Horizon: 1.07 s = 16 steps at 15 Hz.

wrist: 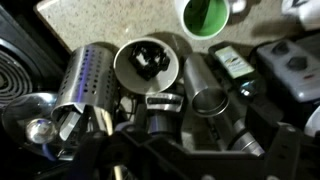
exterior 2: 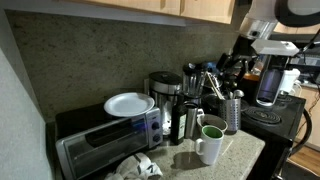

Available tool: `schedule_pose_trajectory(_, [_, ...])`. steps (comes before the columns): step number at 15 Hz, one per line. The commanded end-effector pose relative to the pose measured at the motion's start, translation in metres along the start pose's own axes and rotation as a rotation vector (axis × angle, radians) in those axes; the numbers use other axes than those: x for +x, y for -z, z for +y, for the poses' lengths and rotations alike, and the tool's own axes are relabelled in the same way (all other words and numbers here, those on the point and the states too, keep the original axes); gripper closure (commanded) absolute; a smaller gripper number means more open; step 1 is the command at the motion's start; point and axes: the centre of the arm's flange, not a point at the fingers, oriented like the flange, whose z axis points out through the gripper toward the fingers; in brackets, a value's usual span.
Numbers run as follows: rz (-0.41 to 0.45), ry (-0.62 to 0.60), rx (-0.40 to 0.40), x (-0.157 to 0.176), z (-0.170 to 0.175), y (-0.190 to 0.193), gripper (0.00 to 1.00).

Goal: Use the wooden cooking stick to stir in the bowl

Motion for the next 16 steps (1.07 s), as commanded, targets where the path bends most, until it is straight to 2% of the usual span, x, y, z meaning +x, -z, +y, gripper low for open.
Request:
schedule_pose_trajectory(1, [0.104,-0.147,-0.025,0.088,0.047,-0.027,0.0])
schedule_pose_trajectory(3, [0.148,-0.214,-0.033,0.121,0.082,-0.043,0.0])
schedule_pose_trajectory(6, [0.166,-0.263,-0.047,0.15,0.11,-0.062,0.0])
schedule_pose_trajectory(13, [0.165,-0.249,-0.067,0.186,0.127,-0.096,0.0])
schedule_pose_trajectory(16, [0.136,-0.222,-0.078,0.196,0.132,-0.107,0.0])
